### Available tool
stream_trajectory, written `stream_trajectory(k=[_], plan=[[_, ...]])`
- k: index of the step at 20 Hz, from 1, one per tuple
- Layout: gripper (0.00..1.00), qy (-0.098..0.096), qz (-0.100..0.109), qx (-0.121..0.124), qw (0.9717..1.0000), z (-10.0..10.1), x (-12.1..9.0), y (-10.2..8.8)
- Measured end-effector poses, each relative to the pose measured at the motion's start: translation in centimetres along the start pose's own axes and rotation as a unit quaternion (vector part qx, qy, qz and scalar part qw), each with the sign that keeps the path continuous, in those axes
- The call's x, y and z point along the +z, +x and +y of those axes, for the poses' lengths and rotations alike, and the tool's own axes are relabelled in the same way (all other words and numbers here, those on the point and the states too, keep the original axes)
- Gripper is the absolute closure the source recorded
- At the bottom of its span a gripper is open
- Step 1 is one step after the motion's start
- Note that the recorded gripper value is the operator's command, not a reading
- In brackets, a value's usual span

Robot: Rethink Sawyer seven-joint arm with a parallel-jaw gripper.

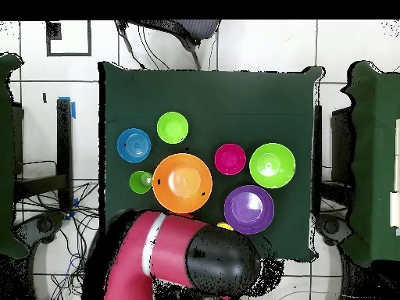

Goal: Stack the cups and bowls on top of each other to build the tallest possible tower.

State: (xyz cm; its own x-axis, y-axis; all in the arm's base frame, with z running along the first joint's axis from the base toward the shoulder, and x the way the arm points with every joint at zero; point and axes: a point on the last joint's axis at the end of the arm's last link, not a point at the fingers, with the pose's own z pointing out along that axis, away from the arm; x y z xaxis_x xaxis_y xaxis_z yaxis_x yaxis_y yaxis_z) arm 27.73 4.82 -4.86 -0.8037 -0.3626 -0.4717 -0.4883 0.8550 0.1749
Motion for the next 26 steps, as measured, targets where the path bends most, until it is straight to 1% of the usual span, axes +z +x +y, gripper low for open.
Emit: stream_trajectory(k=[4, 5, 7, 9, 10, 13, 15, 16, 18, 20, 22, 25, 26], plan=[[1.00, 0.010, 0.025, -0.033, 0.9991, 0.1, -0.2, 0.1], [1.00, 0.014, 0.044, -0.052, 0.9976, 0.1, -0.3, 0.3], [1.00, 0.020, 0.061, -0.066, 0.9957, -0.1, -0.4, 0.5], [1.00, 0.030, 0.088, -0.084, 0.9922, -0.5, -0.6, 0.9], [1.00, 0.036, 0.104, -0.093, 0.9896, -0.8, -0.7, 1.1], [1.00, 0.048, 0.128, -0.107, 0.9848, -1.6, -0.9, 1.6], [1.00, 0.054, 0.140, -0.113, 0.9822, -2.0, -1.1, 1.9], [1.00, 0.055, 0.143, -0.115, 0.9815, -2.1, -1.1, 2.0], [1.00, 0.059, 0.155, -0.121, 0.9787, -2.6, -1.3, 2.4], [1.00, 0.062, 0.162, -0.123, 0.9771, -2.8, -1.4, 2.7], [1.00, 0.067, 0.171, -0.128, 0.9746, -3.2, -1.6, 2.9], [1.00, 0.076, 0.175, -0.130, 0.9729, -3.5, -2.0, 3.0], [1.00, 0.078, 0.175, -0.129, 0.9730, -3.6, -2.0, 3.0]])
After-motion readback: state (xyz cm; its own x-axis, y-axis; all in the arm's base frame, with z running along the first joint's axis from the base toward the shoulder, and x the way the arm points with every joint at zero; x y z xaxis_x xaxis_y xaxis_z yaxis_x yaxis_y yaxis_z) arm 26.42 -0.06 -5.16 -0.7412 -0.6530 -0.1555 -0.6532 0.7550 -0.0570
